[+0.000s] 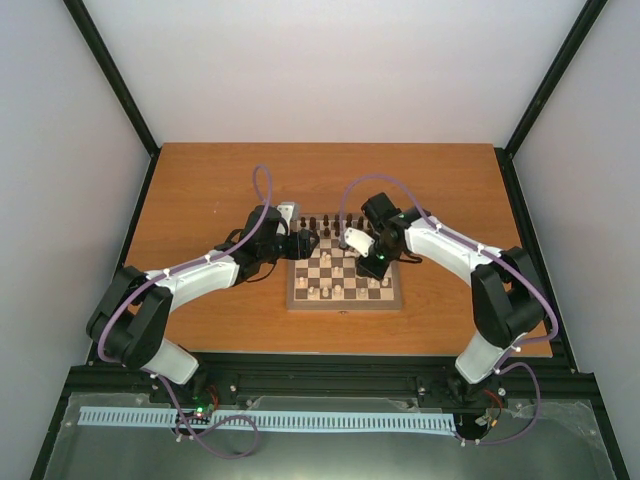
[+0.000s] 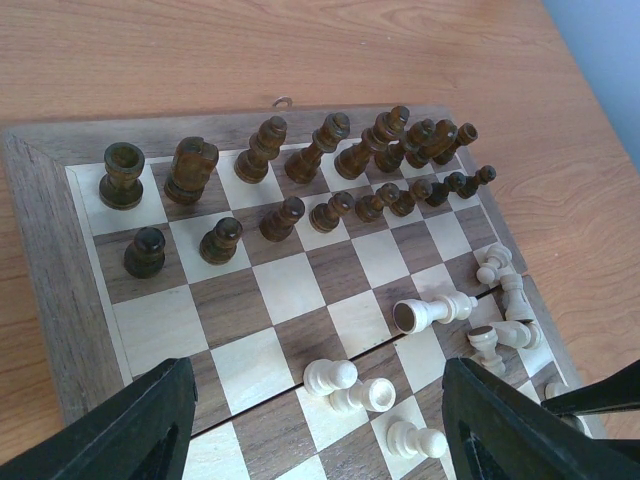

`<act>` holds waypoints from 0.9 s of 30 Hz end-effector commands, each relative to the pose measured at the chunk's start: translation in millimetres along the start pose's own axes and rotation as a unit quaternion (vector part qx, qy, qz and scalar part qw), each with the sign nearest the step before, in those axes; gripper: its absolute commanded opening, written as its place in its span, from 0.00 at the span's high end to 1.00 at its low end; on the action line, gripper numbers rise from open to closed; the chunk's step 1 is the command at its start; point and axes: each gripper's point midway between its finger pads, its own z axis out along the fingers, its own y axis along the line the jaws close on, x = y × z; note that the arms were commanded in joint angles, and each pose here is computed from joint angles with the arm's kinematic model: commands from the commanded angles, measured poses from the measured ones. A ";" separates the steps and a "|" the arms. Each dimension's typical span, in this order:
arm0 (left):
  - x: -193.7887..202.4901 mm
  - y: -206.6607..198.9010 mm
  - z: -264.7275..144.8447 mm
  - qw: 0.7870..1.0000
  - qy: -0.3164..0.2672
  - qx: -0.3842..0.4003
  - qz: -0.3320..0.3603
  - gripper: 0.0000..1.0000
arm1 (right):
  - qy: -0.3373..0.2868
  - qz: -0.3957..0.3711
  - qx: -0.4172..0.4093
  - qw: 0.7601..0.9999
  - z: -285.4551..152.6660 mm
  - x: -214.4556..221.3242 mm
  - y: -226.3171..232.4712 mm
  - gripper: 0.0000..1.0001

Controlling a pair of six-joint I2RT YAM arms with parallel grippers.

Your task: Set up the chess pieces on the board

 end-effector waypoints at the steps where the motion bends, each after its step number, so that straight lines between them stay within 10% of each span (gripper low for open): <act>1: -20.9 -13.5 -0.1 0.999 -0.025 0.016 0.014 0.31 | 0.013 -0.016 -0.002 1.000 8.1 6.1 3.2 0.86; 27: -22.2 -14.6 -1.5 0.999 -0.026 0.017 0.014 0.31 | 0.015 -0.017 0.006 1.000 1.2 -2.1 2.8 0.72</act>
